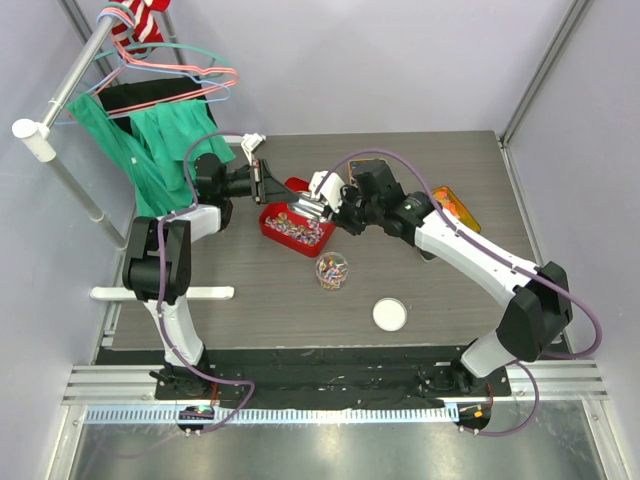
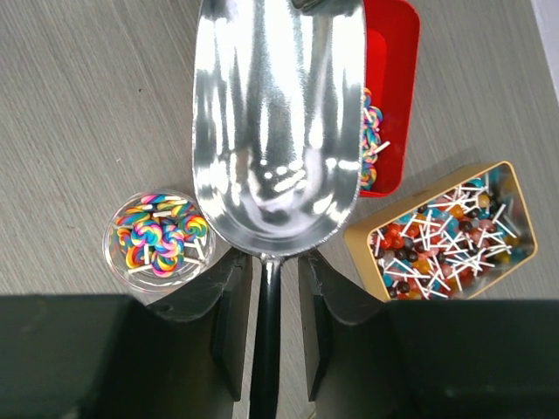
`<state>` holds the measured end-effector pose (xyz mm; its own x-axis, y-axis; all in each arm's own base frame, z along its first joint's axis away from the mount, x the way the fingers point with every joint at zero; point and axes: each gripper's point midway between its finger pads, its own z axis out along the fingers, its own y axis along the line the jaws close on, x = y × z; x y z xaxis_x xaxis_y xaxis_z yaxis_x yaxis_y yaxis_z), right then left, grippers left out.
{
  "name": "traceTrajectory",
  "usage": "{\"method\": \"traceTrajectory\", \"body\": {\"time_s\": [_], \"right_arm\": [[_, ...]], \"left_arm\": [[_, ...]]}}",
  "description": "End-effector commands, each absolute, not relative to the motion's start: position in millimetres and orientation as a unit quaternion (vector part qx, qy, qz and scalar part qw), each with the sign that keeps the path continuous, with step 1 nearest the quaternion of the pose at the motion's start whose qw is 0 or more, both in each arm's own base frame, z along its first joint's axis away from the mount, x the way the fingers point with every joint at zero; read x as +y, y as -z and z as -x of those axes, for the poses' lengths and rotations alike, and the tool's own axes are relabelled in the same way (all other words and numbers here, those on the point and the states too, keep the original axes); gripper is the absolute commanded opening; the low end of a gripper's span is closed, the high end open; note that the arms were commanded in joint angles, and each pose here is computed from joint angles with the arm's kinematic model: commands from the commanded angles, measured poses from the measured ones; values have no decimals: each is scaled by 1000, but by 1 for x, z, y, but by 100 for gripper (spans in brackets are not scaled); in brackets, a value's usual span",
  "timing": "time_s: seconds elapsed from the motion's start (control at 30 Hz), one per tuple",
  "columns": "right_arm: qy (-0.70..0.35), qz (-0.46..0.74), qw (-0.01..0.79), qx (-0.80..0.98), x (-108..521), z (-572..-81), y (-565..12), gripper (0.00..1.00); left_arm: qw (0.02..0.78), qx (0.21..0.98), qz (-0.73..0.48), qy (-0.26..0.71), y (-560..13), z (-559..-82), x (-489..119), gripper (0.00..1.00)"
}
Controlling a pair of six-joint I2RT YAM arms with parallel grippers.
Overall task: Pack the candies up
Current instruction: Adjust the spatula at the center of the board.
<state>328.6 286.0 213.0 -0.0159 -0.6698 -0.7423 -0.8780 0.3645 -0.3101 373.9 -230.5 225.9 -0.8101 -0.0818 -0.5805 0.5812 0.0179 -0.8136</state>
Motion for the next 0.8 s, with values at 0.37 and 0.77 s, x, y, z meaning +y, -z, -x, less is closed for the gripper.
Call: {"method": "traceTrajectory", "body": {"time_s": [0.37,0.77], "right_arm": [[-147,536,478,680,302,-335,-251,31],[-145,534,484,678,298,-332,-257,37]], "left_arm": [[248,666,-196,676,-220,-373,-232,0],[247,666,-196,676,-218,-373,-232,0]]}}
